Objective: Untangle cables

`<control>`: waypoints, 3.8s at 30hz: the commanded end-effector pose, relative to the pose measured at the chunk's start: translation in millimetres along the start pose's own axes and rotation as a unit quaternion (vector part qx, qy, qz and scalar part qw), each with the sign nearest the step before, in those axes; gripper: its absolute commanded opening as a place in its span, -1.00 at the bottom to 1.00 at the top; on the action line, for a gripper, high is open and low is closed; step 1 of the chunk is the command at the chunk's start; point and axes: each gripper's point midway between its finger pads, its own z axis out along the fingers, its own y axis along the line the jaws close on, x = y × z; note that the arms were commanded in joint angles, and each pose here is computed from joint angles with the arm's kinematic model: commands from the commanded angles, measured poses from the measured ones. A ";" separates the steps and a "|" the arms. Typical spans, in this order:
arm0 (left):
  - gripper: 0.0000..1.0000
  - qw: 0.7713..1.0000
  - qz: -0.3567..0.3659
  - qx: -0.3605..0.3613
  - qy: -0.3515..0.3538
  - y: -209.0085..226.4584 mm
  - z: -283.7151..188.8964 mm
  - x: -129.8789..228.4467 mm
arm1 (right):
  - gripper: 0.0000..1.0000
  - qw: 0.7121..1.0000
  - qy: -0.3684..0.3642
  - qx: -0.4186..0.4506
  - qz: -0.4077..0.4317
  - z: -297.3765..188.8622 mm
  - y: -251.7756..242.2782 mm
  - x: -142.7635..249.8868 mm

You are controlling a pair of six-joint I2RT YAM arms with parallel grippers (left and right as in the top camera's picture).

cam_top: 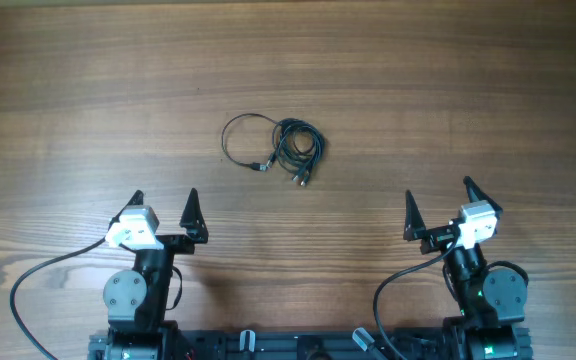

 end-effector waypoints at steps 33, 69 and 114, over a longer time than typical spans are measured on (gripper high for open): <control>1.00 1.000 -0.009 0.009 -0.008 -3.4 -0.8 -5.7 | 0.99 1.000 -0.001 0.005 0.004 0.3 -1.3 -0.5; 0.99 0.937 -0.156 -0.011 0.314 -45.7 47.7 -50.7 | 1.00 0.919 0.359 -0.072 0.146 56.1 24.2 9.0; -0.92 0.829 -0.113 0.336 0.433 -261.0 106.6 102.9 | 0.34 0.827 0.426 -0.247 0.270 97.9 87.8 59.4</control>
